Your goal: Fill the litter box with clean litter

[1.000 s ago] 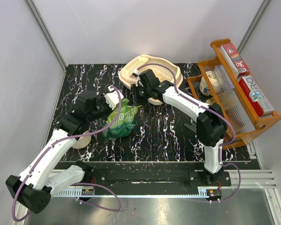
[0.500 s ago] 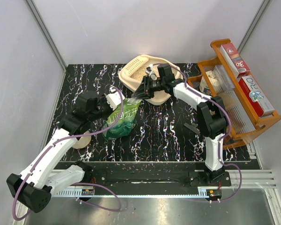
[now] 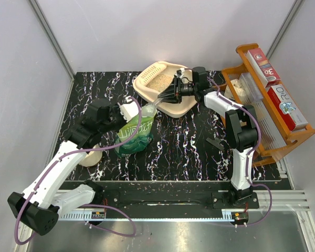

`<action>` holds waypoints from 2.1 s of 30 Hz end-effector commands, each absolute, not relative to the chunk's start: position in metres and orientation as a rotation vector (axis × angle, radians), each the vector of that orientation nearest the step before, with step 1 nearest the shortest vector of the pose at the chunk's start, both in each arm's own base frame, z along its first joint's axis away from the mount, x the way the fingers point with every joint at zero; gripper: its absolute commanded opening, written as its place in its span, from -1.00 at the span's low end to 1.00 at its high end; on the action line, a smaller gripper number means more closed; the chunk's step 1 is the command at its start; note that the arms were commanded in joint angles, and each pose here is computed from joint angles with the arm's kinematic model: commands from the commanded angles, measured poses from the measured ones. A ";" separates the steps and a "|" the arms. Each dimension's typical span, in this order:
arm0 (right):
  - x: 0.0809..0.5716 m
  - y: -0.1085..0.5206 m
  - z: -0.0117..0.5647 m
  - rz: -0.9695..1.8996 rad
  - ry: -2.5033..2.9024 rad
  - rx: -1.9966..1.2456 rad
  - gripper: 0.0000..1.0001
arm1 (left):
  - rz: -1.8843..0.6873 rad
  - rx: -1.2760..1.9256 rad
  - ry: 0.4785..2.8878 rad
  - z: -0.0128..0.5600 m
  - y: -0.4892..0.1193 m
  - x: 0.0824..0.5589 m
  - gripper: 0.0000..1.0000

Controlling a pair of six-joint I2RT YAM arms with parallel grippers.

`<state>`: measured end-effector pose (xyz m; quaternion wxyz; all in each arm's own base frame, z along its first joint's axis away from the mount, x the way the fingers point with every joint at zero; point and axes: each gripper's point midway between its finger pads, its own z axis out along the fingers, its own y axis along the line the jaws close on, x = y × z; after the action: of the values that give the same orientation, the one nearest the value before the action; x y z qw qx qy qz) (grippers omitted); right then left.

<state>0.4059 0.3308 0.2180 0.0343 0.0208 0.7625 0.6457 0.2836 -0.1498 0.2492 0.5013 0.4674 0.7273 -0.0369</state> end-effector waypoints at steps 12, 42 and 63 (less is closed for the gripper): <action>0.396 0.294 0.303 2.025 2.157 -0.144 -1.00 | -0.041 1.145 1.700 0.278 -0.145 0.283 -1.00; 0.453 0.238 0.337 1.850 2.016 -0.100 -1.00 | -0.036 1.118 1.657 0.291 -0.144 0.286 -1.00; 0.578 0.128 0.314 0.776 1.981 0.028 -1.00 | -0.095 1.106 1.637 0.295 -0.152 0.283 -1.00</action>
<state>0.5727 0.1477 0.2861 0.3990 0.0576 0.8047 0.4358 0.2777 -0.1448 0.2587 0.4927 0.4828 0.7233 -0.0318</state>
